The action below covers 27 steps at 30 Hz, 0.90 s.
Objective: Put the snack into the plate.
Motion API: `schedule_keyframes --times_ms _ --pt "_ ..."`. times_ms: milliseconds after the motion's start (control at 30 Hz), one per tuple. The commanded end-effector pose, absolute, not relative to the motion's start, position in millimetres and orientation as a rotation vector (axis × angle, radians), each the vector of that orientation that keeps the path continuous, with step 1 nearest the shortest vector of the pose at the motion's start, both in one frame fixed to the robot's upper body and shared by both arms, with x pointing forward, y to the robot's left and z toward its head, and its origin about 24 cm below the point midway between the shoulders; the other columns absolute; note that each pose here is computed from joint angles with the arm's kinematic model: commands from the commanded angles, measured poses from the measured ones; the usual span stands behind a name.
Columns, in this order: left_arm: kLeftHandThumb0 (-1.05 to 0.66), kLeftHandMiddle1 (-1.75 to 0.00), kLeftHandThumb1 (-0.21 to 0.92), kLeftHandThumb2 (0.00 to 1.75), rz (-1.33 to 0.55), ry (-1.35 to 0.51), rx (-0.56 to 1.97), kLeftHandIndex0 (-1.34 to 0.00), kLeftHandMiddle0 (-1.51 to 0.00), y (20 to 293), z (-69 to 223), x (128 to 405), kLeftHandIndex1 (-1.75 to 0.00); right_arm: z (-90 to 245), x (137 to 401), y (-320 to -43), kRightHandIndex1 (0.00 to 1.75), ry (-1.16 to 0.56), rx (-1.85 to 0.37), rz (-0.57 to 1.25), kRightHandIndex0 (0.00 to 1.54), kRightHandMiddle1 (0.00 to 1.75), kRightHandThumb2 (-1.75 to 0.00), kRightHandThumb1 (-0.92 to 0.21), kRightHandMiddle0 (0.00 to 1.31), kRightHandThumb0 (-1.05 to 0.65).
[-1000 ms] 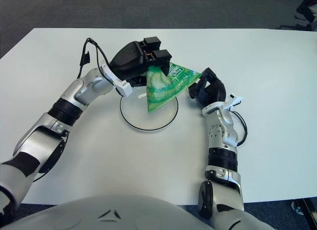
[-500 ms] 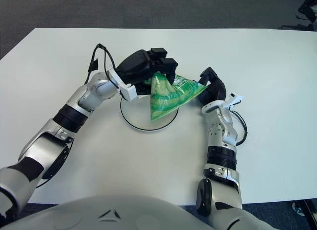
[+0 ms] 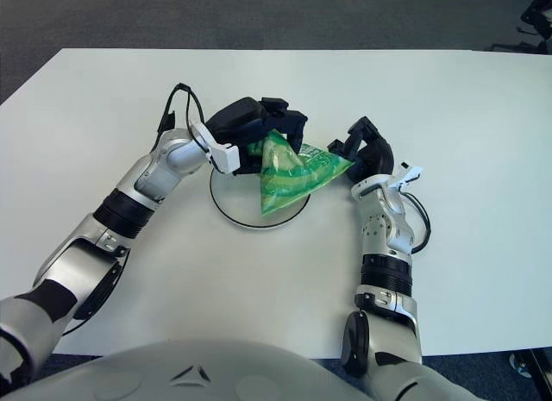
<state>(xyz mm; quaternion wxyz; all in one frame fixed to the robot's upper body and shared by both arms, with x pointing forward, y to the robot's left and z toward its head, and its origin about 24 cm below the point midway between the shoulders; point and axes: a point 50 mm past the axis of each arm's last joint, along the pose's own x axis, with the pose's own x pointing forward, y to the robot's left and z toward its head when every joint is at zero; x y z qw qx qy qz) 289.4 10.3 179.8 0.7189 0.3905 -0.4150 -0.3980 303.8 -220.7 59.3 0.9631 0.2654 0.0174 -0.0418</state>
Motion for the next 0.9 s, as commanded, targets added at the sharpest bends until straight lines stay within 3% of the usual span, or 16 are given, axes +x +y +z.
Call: schedule_keyframes --times_ms 0,833,867 --pt "0.57 -1.75 0.09 1.59 -0.905 -0.891 0.874 -1.05 -0.80 10.4 177.1 287.7 -1.75 21.4 290.7 -217.4 1.75 0.221 0.564 -0.125 1.33 1.75 -1.48 -0.18 0.72 -0.53" --pt "0.57 -1.75 0.08 1.60 -1.010 -0.818 1.057 -1.00 -0.80 16.2 153.9 287.0 -1.75 22.5 291.0 -220.7 1.75 0.201 0.586 -0.106 1.33 1.75 -1.48 -0.18 0.72 -0.54" --pt "0.46 -1.75 0.06 1.63 -1.015 -0.816 1.067 -0.93 -0.82 16.5 153.3 287.0 -1.74 22.6 290.9 -220.7 1.75 0.200 0.588 -0.106 1.33 1.75 -1.48 -0.18 0.72 -0.53"
